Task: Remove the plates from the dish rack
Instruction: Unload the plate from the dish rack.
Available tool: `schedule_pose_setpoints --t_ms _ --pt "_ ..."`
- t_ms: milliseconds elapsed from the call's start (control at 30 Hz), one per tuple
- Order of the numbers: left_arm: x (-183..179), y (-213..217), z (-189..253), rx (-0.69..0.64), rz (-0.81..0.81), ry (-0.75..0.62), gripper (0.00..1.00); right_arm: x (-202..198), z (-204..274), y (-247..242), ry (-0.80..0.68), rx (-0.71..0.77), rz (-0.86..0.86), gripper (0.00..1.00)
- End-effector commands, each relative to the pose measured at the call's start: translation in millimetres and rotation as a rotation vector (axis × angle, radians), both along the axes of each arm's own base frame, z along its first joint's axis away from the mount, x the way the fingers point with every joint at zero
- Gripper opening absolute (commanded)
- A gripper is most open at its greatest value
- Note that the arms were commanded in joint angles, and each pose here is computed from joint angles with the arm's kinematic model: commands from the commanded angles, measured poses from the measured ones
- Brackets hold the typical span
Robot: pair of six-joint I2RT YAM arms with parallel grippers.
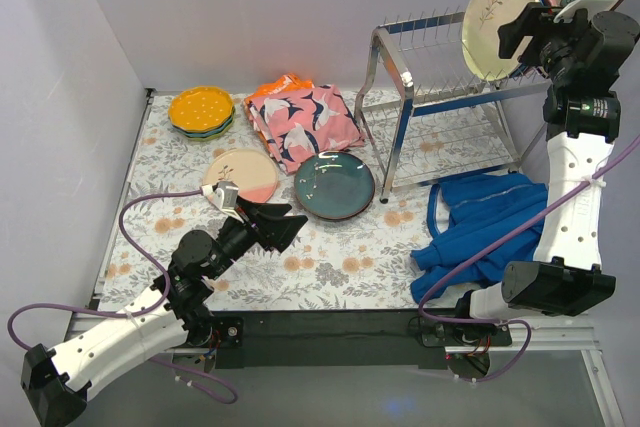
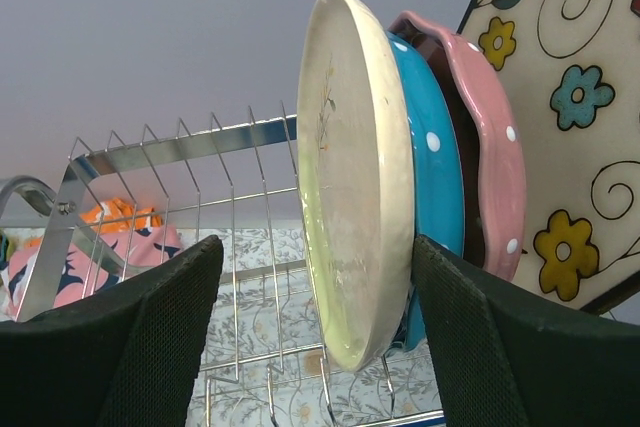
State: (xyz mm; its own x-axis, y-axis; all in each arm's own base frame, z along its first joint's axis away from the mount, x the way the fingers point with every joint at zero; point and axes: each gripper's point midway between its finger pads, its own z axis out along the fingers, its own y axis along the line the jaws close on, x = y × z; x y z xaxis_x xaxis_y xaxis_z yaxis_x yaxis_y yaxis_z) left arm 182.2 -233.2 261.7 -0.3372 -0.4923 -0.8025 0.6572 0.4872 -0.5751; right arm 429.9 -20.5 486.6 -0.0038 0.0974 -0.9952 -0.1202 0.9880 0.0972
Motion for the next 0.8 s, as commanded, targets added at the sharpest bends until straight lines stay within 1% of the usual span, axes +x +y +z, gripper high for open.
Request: schedule_pose_setpoints --t_ms 0,167,433,767 --pt "0 1 3 0.004 0.007 -0.015 0.68 -1 15 3 -0.054 -0.017 0.024 0.80" --pt "0 -1 1 0.011 -0.002 -0.010 0.68 3 6 0 -0.034 -0.010 0.014 0.78" --pt "0 0 2 0.008 0.000 -0.013 0.68 -5 26 -1 -0.079 -0.014 -0.006 0.75" --pt "0 1 2 0.006 0.004 -0.013 0.68 11 7 -5 -0.035 -0.017 -0.013 0.75"
